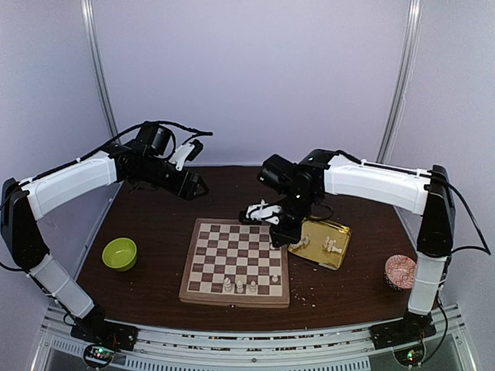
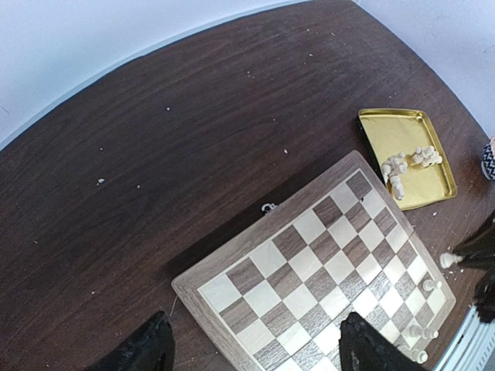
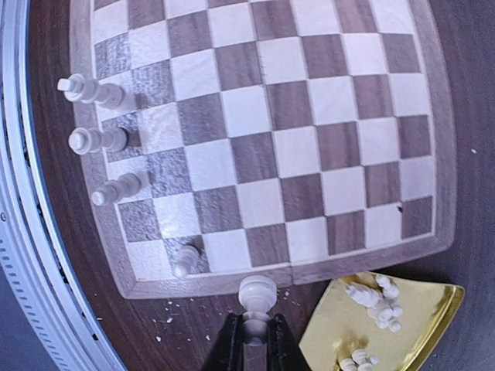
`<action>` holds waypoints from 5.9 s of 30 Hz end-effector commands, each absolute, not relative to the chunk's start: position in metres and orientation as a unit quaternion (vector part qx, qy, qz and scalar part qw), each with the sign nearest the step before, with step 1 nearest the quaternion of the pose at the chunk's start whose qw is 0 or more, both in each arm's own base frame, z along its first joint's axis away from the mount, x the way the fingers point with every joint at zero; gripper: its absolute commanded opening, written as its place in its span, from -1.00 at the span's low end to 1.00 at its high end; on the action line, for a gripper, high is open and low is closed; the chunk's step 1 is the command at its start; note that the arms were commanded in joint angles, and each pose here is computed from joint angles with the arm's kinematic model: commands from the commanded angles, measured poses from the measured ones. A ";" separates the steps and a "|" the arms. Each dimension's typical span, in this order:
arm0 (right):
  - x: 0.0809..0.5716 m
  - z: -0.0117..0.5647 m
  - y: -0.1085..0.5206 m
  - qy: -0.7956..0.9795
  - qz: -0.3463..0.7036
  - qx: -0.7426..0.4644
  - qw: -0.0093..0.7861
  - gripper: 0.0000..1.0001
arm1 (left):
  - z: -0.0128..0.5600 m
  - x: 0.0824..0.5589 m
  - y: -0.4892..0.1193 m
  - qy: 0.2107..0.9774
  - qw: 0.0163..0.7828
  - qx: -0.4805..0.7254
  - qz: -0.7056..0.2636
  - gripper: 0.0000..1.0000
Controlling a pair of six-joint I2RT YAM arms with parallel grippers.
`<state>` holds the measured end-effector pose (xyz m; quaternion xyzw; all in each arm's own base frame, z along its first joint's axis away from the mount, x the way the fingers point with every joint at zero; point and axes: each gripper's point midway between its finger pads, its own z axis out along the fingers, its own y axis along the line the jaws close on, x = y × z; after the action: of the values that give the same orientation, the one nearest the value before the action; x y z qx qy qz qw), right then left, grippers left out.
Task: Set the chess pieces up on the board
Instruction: Place the pawn at g2, then pick up the pawn from the storage box.
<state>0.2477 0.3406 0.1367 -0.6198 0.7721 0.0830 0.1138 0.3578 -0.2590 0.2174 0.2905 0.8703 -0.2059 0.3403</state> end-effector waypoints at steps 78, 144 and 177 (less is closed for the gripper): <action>0.257 0.136 0.305 0.781 0.074 -0.613 0.095 -0.58 | 0.225 0.353 -0.276 0.843 0.355 0.324 -0.241 0.50; 0.316 0.038 0.154 0.894 0.023 -0.448 0.002 -0.58 | 0.200 0.347 -0.297 0.847 0.324 0.352 -0.232 0.50; 0.319 0.077 0.163 0.897 0.102 -0.428 0.047 -0.97 | 0.199 0.342 -0.301 0.845 0.322 0.360 -0.229 0.50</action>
<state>0.3138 0.1610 0.0583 -0.4284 0.8987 0.0910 0.0225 0.3390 -0.2968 0.1927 0.3519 0.8529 -0.2297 0.3097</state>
